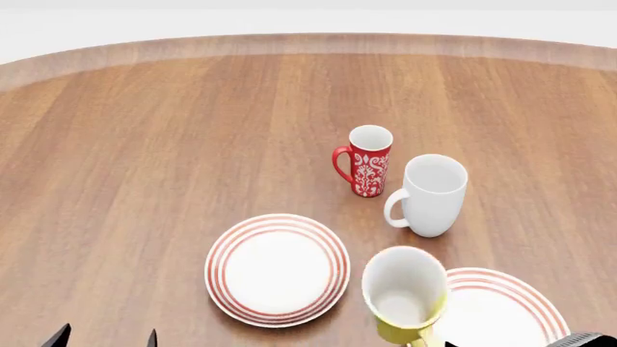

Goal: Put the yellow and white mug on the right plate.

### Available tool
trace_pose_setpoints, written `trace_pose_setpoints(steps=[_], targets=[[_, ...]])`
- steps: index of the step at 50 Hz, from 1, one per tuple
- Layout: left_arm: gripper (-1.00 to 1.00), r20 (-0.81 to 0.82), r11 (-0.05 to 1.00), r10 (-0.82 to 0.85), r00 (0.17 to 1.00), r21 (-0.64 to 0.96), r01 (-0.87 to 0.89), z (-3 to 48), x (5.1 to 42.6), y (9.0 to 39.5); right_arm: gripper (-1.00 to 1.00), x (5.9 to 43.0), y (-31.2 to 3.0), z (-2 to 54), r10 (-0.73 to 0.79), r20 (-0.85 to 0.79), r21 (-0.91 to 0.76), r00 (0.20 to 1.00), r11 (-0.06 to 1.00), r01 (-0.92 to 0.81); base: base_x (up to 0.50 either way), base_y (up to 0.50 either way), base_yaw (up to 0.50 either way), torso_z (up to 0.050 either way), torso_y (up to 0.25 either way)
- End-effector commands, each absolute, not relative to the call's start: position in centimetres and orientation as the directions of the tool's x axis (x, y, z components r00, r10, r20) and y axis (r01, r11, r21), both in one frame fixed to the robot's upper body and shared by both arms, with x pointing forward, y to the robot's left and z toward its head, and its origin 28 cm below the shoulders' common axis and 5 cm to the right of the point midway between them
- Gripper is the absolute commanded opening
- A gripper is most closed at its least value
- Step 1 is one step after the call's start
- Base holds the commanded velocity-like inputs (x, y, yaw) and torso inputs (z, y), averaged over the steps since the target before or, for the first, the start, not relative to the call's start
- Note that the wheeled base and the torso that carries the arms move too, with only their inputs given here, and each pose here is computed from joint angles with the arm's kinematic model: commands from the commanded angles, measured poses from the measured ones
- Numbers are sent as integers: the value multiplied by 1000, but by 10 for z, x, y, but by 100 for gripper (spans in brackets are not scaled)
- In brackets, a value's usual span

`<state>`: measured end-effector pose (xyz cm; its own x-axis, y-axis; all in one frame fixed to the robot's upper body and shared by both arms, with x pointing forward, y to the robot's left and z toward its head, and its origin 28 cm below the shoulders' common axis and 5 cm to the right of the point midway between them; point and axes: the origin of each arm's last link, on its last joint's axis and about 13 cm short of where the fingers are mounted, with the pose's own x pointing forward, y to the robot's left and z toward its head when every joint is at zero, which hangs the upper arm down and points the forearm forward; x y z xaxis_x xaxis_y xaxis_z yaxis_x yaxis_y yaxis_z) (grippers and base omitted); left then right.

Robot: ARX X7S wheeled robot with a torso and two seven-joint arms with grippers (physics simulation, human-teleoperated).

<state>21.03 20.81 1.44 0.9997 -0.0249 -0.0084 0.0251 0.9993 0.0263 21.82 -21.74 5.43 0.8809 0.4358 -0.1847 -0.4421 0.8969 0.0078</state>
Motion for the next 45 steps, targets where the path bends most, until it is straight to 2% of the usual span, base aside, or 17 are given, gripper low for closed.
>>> trace_pose_setpoints(steps=[1, 24, 45], targets=[[100, -9, 999, -25, 1000, 28, 26, 14, 210, 208, -100, 217, -231, 58, 317, -140, 55, 938, 948, -313, 0, 0, 0, 0, 0], [100, -9, 999, -26, 1000, 28, 26, 14, 210, 208, -100, 225, -246, 52, 107, -172, 50, 979, 994, -100, 0, 0, 0, 0, 0], [100, -6, 999, -32, 999, 28, 32, 14, 210, 208, -100, 230, -252, 37, 36, -217, 81, 976, 997, -18, 0, 0, 0, 0, 0]])
